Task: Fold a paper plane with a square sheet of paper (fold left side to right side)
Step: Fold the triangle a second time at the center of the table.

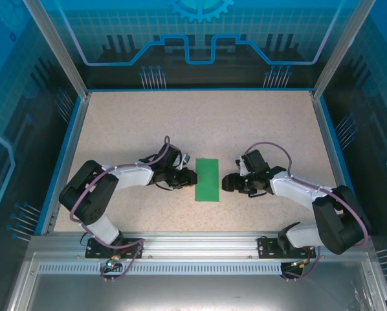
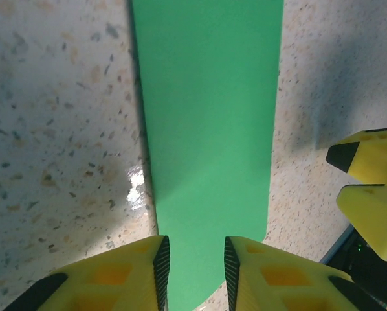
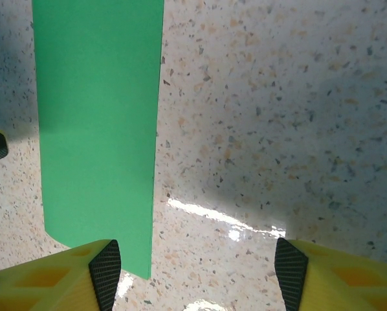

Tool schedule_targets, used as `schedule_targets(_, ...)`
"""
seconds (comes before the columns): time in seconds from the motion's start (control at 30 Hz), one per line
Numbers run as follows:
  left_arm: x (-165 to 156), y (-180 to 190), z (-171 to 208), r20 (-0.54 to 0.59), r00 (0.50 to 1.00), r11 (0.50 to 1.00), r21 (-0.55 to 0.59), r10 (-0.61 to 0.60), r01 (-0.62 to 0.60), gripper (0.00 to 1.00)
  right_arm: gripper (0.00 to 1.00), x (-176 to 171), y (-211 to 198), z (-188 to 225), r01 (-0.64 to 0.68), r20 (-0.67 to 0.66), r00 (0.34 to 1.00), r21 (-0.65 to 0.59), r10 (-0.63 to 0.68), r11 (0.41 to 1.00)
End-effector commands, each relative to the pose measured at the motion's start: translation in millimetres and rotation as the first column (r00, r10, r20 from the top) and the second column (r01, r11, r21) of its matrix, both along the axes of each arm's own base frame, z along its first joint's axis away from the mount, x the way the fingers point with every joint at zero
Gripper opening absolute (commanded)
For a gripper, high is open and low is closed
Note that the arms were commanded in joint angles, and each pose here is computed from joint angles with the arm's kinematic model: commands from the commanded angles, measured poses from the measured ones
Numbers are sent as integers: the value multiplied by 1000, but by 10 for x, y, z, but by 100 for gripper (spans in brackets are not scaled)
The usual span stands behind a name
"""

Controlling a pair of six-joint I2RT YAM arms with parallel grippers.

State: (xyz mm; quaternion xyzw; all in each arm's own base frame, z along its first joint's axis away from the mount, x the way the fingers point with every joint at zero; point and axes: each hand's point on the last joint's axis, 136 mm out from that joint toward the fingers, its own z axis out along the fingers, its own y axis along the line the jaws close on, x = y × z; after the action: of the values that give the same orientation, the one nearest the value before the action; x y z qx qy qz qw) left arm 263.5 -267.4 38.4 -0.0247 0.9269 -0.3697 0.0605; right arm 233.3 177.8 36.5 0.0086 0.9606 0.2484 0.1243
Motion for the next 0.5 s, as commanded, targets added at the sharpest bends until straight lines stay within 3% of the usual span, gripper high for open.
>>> schedule_targets(0.0,-78,-104,-8,-36,999,999,-51,-20,18,30,67,1,41,60,-2,5,1000,46,2,999)
schedule_targets(0.47,-107,-221,-215,-77,996,998,-29,-53,51,28,67,-4,74,44,-24,-4,1000,52,24,998)
